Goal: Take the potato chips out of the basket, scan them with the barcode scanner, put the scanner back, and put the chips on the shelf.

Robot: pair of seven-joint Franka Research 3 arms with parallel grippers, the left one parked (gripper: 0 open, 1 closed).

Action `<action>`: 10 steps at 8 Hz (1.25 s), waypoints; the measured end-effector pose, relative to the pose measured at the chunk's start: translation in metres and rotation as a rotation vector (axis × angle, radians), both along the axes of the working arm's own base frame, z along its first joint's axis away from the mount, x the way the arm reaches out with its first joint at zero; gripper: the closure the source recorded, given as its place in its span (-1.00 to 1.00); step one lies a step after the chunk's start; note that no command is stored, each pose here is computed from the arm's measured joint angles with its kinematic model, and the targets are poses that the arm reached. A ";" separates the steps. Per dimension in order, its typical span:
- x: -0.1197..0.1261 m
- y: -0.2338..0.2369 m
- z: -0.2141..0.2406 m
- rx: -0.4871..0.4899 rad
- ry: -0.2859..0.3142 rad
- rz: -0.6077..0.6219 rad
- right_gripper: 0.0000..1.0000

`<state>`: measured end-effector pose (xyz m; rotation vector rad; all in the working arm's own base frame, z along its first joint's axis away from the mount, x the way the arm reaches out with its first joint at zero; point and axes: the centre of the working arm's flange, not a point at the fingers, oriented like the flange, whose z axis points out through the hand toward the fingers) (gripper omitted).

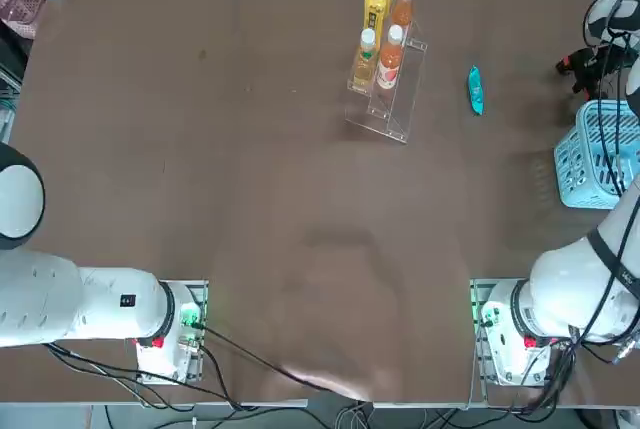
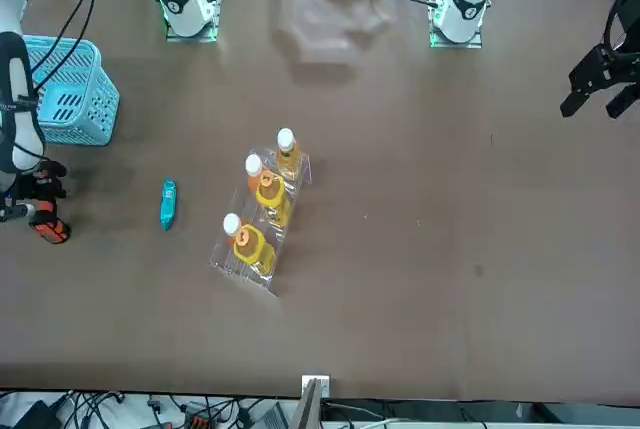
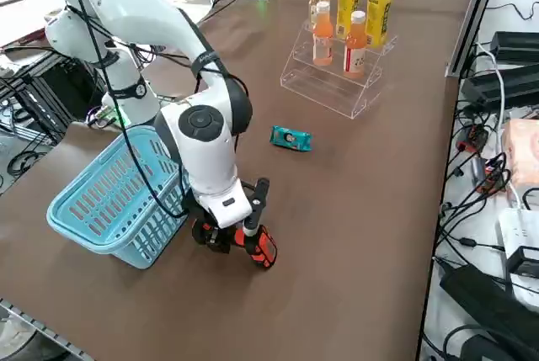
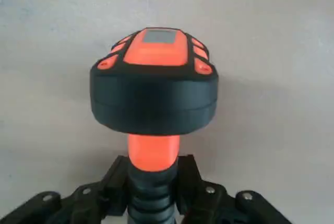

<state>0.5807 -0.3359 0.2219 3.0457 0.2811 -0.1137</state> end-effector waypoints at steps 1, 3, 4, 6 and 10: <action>-0.001 -0.001 -0.002 0.000 0.001 -0.002 0.19; -0.001 -0.002 -0.003 0.004 -0.002 -0.008 0.19; -0.001 -0.002 -0.003 0.004 -0.003 -0.009 0.19; -0.002 -0.002 -0.006 0.005 0.000 -0.009 0.15; 0.000 -0.003 -0.006 0.001 -0.004 -0.008 -0.42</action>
